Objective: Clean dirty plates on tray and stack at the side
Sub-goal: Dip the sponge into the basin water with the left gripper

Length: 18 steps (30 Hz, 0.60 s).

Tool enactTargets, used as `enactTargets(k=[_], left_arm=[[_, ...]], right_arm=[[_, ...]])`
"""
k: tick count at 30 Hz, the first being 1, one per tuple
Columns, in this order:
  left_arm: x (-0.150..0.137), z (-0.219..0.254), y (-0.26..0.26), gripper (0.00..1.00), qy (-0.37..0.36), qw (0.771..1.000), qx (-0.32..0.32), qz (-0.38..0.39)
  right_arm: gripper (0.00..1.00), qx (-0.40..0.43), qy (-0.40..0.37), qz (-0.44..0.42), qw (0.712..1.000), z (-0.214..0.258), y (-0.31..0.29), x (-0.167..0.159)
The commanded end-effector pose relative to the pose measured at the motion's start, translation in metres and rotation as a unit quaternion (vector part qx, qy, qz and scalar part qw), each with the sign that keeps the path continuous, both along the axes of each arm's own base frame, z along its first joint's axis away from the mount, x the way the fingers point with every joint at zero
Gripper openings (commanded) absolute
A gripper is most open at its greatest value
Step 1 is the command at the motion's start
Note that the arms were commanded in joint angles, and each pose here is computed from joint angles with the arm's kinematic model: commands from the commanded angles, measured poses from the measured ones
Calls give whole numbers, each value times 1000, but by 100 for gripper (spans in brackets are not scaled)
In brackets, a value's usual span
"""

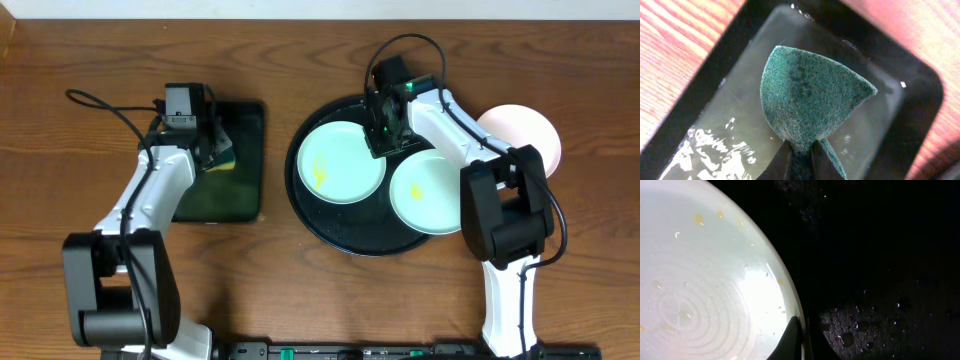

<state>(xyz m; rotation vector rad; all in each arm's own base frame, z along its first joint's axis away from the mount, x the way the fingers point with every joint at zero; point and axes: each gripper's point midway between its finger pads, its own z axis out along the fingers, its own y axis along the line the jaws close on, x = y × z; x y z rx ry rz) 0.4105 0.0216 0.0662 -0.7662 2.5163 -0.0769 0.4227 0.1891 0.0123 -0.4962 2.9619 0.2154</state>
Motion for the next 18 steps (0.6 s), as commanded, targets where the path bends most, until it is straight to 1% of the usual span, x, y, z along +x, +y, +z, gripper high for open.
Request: enactTargets(k=[1, 5, 8, 13, 18], left_arm=[[-8, -32, 2, 8, 40, 999, -8, 17], [-15, -62, 2, 7, 79, 997, -7, 18], [-17, -66, 6, 7, 87, 996, 3, 20], [-10, -44, 6, 7, 57, 998, 4, 19], [-3, 5, 4, 7, -4, 1000, 0, 17]], right_arm=[[1, -2, -13, 13, 1000, 8, 2, 2], [1, -2, -13, 13, 1000, 8, 2, 2], [1, -2, -13, 13, 1000, 8, 2, 2], [1, -2, -13, 13, 1000, 8, 2, 2], [1, -2, -13, 13, 1000, 8, 2, 2]])
